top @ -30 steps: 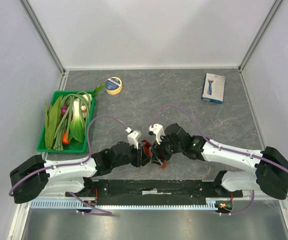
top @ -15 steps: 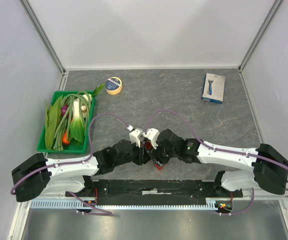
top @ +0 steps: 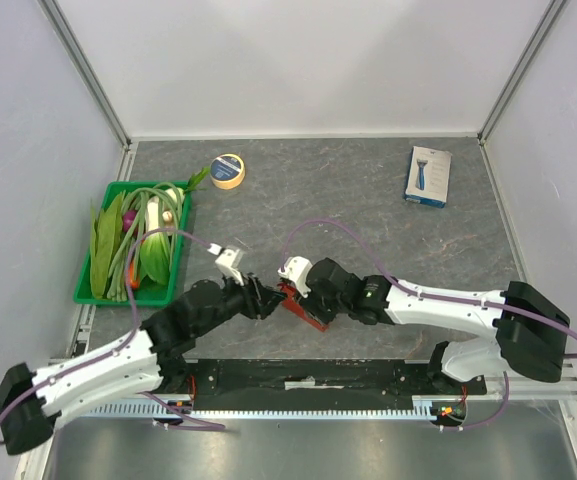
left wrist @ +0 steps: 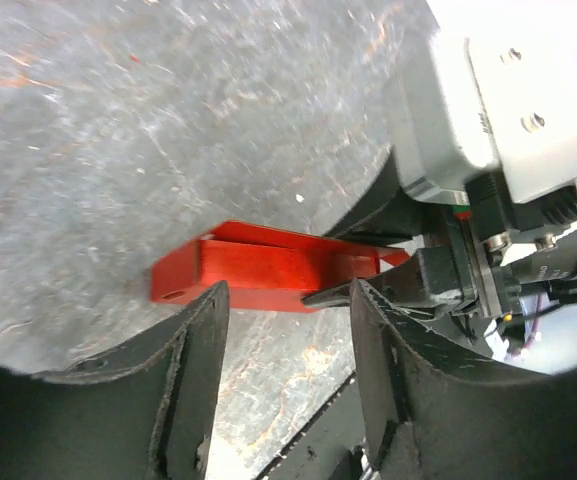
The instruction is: Fold the paper box
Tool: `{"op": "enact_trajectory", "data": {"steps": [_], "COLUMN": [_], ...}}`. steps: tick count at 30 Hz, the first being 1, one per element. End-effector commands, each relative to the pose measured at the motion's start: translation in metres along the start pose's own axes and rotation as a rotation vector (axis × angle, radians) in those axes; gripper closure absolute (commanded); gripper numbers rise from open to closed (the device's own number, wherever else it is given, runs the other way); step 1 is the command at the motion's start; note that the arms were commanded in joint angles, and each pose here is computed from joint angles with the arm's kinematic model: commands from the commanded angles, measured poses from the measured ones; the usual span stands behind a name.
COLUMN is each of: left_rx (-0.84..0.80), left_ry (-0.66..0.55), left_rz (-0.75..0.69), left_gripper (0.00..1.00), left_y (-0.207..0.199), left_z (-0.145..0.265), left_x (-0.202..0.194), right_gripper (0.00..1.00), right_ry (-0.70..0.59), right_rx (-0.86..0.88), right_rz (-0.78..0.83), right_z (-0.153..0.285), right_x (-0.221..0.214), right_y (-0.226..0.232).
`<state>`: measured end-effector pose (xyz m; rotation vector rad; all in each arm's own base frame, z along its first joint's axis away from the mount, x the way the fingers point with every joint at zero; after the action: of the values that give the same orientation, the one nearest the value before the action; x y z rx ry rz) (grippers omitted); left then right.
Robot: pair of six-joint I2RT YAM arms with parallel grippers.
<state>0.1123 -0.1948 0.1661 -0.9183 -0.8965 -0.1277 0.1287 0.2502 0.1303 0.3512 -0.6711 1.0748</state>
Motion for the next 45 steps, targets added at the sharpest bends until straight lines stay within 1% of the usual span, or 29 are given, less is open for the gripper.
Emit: {"op": "enact_trajectory", "data": {"steps": [1,2,3,4,6,7,8,10,11,13,15,17,19,22,25,27,30,33,35,37,39,43,45], "left_rx": [0.119,0.109,0.108,0.040,0.043,-0.037,-0.042,-0.073,-0.086,-0.147,-0.182,-0.187,-0.171,-0.134,-0.082,-0.075,-0.115,-0.137,-0.145,-0.136,-0.132,-0.112,-0.101], "left_ry": [-0.064,-0.079,-0.108,-0.072,-0.045,0.034,0.079,0.115,0.117,0.098,0.099,0.110,0.144,0.148,0.140,0.123,0.106,0.105,0.103,0.109,0.118,0.123,0.138], "left_rz": [0.037,0.047,0.059,0.055,0.047,0.038,0.016,0.020,0.035,0.016,-0.015,-0.065,-0.074,-0.105,-0.136,-0.158,-0.194,-0.207,-0.206,-0.212,-0.212,-0.205,-0.212], "left_gripper": [0.39,0.37,0.37,0.37,0.39,0.44,0.50,0.54,0.55,0.55,0.50,0.49,0.49,0.50,0.51,0.51,0.51,0.57,0.58,0.62,0.62,0.69,0.70], "left_y": [0.031,0.030,0.033,0.027,0.032,0.027,0.031,0.032,0.031,0.026,0.024,0.023,0.026,0.033,0.040,0.042,0.042,0.043,0.044,0.045,0.045,0.046,0.047], "left_z": [0.021,0.023,0.023,0.024,0.017,0.016,0.007,0.002,-0.001,-0.006,-0.011,-0.015,-0.019,-0.024,-0.028,-0.030,-0.034,-0.035,-0.035,-0.034,-0.034,-0.034,-0.035], "left_x": [0.004,0.008,0.018,0.019,0.033,0.031,0.033,0.035,0.035,0.040,0.041,0.047,0.045,0.042,0.042,0.042,0.042,0.038,0.034,0.032,0.031,0.028,0.025], "right_gripper": [0.86,0.87,0.88,0.88,0.88,0.88,0.88,0.88,0.88,0.88,0.88,0.88,0.88,0.88,0.88,0.88,0.87,0.87,0.87,0.87,0.87,0.87,0.87], "right_ry": [-0.018,-0.015,-0.007,0.004,0.012,0.010,0.016,0.023,0.024,0.018,0.019,0.016,0.015,0.005,0.004,0.004,0.009,0.013,0.011,0.010,0.009,0.003,0.002], "right_rx": [0.012,0.052,0.064,0.074,0.103,0.108,0.118,0.124,0.127,0.121,0.122,0.130,0.125,0.131,0.130,0.132,0.139,0.140,0.144,0.138,0.135,0.136,0.135], "right_rz": [0.055,0.070,0.072,0.080,0.084,0.081,0.079,0.075,0.073,0.068,0.059,0.061,0.056,0.059,0.058,0.063,0.064,0.062,0.063,0.062,0.060,0.057,0.059], "right_z": [-0.002,-0.003,-0.004,-0.004,-0.004,-0.005,-0.005,-0.005,-0.005,-0.005,-0.005,-0.004,-0.004,-0.003,-0.003,-0.003,-0.004,-0.006,-0.006,-0.005,-0.005,-0.004,-0.003], "right_x": [0.008,0.006,0.005,0.003,0.002,0.002,0.002,0.002,0.001,0.002,0.001,0.002,0.003,0.005,0.005,0.006,0.005,0.005,0.006,0.006,0.006,0.007,0.008], "right_y": [-0.008,-0.006,-0.006,-0.006,-0.007,-0.008,-0.008,-0.010,-0.010,-0.013,-0.015,-0.015,-0.016,-0.017,-0.018,-0.018,-0.017,-0.017,-0.017,-0.018,-0.018,-0.018,-0.018]}}
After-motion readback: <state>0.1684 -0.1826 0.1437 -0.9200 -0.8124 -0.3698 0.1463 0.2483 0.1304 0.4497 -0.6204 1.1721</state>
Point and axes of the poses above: each gripper's point midway between its finger pads, its own z axis back along the fingers, its own y axis along the line the jaws close on, x = y × z, the point moved 8 cm from there along z, back along the fingers, and after that the axes turned 6 degrees about z, right-handed, at the moved point
